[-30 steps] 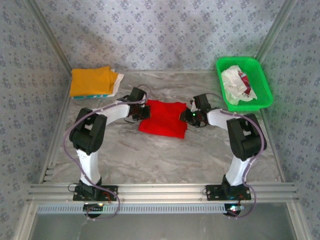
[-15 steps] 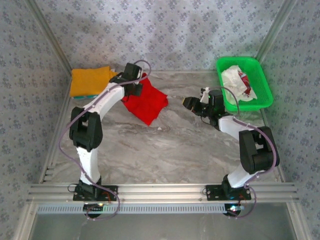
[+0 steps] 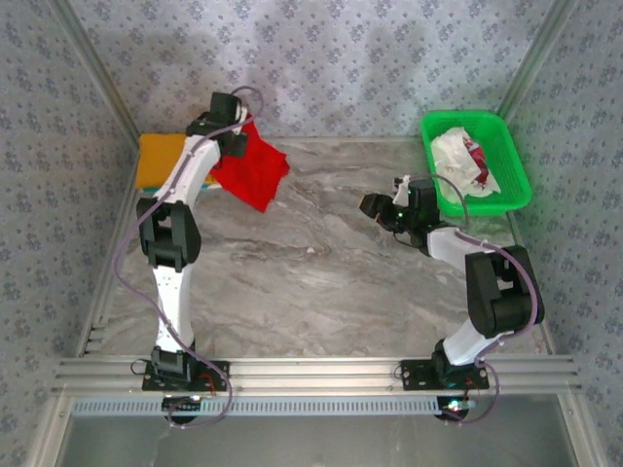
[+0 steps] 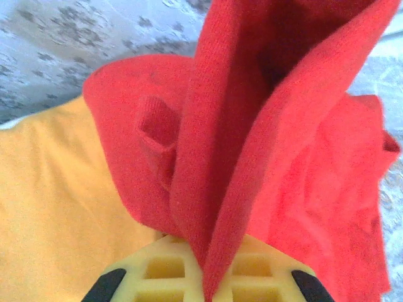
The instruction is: Fold and stack the t-shirts
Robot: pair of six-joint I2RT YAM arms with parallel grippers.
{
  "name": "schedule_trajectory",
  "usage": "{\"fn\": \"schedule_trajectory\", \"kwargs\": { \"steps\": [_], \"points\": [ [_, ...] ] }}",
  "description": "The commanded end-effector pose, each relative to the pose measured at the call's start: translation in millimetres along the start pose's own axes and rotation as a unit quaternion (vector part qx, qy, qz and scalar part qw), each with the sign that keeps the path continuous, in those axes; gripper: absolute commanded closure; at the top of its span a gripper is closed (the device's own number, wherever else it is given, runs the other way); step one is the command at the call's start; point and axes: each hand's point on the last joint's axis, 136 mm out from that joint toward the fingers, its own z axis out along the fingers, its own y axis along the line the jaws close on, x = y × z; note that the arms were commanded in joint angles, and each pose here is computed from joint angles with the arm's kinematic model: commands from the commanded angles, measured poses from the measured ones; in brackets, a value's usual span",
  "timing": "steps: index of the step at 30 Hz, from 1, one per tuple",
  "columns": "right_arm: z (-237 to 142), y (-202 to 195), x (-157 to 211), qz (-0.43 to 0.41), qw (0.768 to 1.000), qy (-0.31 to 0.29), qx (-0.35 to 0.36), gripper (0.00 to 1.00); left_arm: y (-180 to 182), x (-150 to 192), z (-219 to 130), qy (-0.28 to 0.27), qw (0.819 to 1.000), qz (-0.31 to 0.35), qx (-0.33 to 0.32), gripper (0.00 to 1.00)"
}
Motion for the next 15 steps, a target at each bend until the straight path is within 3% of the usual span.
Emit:
{"fn": "schedule_trajectory", "kwargs": {
  "steps": [1, 9, 15],
  "points": [
    [-7, -17, 9, 0.008, 1.000, 0.004, 0.025, 0.48, 13, -24, -18, -0.026, 1.000, -0.003, 0.006, 1.00],
    [-14, -33, 22, 0.020, 0.999, 0.017, 0.045, 0.48, 63, -50, -23, -0.059, 0.997, -0.040, 0.018, 1.00],
    [-23, -36, 23, 0.015, 0.998, 0.015, 0.063, 0.47, 106, -36, -17, -0.054, 0.994, -0.087, 0.045, 1.00]
  ]
}}
